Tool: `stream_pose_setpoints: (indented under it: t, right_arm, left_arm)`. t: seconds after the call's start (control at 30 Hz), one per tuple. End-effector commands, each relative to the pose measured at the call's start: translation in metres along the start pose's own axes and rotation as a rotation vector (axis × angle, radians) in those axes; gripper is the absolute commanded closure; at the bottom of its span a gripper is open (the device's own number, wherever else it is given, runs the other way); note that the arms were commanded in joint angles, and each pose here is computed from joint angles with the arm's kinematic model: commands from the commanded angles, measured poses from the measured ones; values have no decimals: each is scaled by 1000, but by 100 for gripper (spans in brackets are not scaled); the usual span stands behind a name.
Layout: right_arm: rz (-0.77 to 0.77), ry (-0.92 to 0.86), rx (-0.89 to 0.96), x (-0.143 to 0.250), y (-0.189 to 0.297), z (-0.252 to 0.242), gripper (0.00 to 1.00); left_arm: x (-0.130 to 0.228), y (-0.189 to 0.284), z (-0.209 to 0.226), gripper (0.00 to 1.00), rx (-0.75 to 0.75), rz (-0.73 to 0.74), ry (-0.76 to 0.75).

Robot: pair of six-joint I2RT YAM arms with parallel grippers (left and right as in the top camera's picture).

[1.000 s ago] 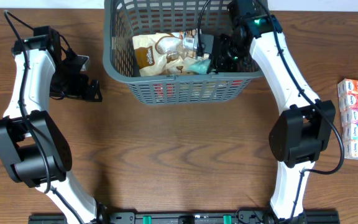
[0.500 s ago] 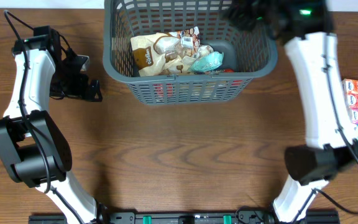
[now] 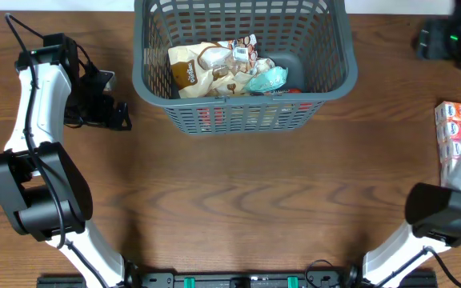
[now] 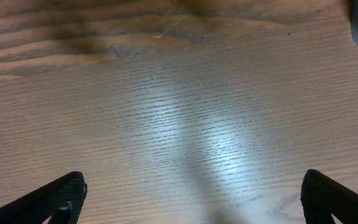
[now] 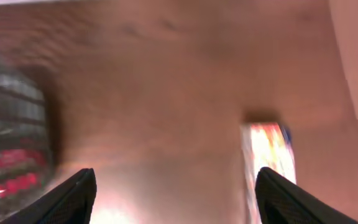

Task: Pack container
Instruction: 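Move the right gripper to the Kleenex tissue packs and grasp them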

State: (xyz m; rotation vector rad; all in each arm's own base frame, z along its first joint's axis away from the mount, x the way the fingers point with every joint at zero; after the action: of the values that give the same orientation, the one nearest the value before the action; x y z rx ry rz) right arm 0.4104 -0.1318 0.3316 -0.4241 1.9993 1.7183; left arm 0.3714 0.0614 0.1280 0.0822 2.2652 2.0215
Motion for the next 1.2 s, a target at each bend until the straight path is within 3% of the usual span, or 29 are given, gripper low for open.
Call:
stream_pose_setpoints:
  t: [0.0,0.23,0.43,0.53,0.77,1.1,1.17]
  right_arm:
    - [67,-182,57,22,2,-39,27]
    - [228,-276,104,77,12,-103,23]
    - [290,-89,-8,112,8,-129,20]
    - [287,-76,-44,126,-3,-143,20]
    - [295,51,-66,155,-54,-172,19]
    - [323,51,-112,173,-136,-170,18]
    - [357,49,-146,181,-153,-165,13]
  left_arm:
    - [1,0,-1,1,3,3,3]
    - [0,0,-1,1,3,2,4]
    - [-1,0,-1,1,1,-5,22]
    - [-1,0,-2,1,1,-5,20]
    - [-2,-1,-4,1,1,-4,15]
    - [-4,-1,-8,1,1,-6,12]
    - [-4,-1,-9,1,1,-6,15]
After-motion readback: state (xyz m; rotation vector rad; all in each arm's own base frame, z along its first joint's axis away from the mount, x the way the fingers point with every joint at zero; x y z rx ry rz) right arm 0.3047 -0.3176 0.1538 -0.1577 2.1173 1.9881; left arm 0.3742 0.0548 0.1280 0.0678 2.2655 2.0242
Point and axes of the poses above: each gripper's point midway between its finger pads, its own y axis back along the fingers, its own z axis along the line the jaws close on, x = y × z, the point moved 4 cm from there along y, back along the fingers, and after that the axes turned 5 degrees about y, right-handed, at the moved point
